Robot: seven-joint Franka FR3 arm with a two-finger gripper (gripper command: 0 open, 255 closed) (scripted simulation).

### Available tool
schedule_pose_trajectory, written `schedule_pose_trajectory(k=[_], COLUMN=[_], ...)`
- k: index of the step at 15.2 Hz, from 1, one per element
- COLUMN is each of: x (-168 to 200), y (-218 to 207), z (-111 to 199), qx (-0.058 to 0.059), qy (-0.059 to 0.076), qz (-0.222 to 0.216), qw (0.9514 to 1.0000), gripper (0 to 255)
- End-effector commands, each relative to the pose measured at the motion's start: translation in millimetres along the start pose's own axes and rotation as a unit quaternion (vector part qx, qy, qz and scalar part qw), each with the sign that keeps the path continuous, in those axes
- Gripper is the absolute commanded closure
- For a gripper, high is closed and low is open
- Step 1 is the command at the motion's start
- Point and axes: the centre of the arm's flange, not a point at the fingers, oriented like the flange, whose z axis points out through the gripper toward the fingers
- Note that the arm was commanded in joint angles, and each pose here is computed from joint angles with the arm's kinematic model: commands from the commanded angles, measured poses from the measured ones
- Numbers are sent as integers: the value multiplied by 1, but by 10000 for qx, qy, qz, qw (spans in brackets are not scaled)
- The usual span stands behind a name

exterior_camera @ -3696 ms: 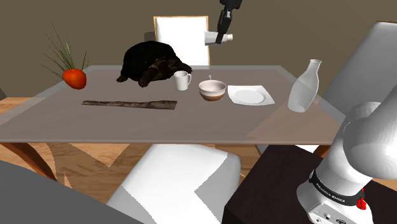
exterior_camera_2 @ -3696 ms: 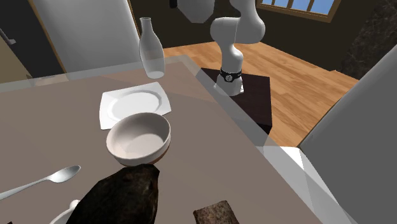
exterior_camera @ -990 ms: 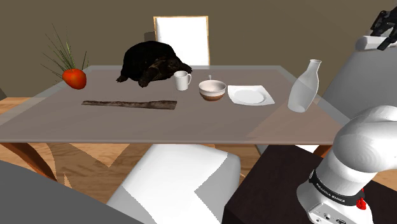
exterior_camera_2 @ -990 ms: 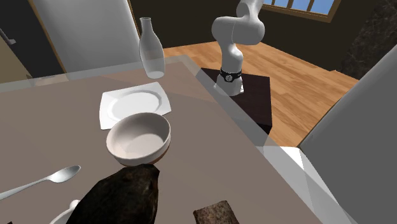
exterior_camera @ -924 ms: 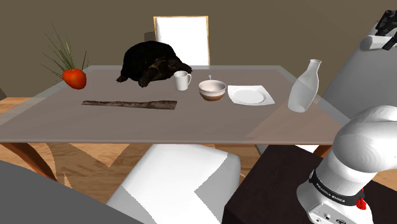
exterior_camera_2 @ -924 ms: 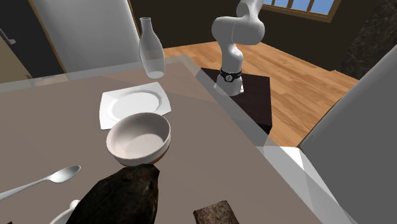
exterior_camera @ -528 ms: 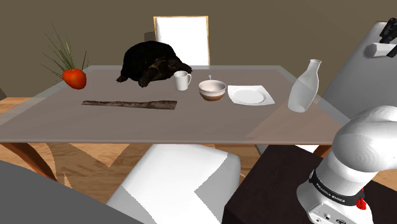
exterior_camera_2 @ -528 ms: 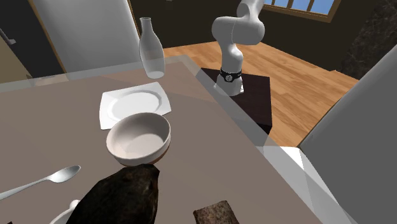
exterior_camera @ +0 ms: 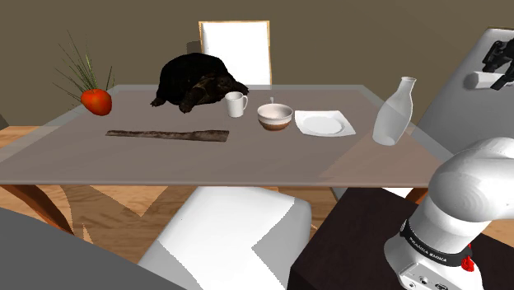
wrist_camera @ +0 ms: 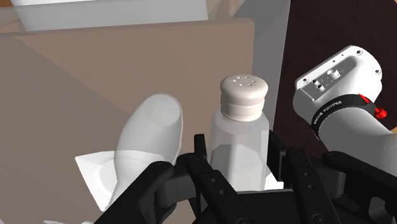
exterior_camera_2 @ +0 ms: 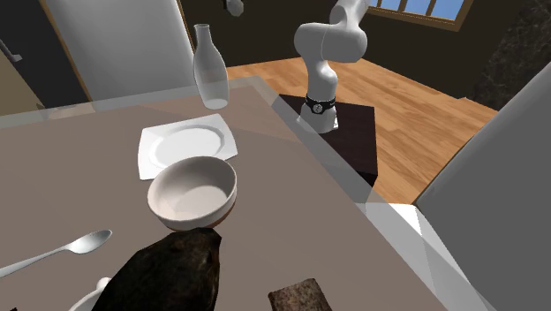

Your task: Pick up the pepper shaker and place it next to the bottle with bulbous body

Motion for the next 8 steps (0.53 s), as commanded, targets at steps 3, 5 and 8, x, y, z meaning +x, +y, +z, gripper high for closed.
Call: schedule_pose_trajectory(k=[3,5,8], x=[-5,-8,-12], y=[-3,-4,-5], z=[21,31,46], qx=[-2,-2,-2], qy=[0,0,0], qz=[-1,-1,-1], qw=[10000,10000,10000], gripper=[255,255,255])
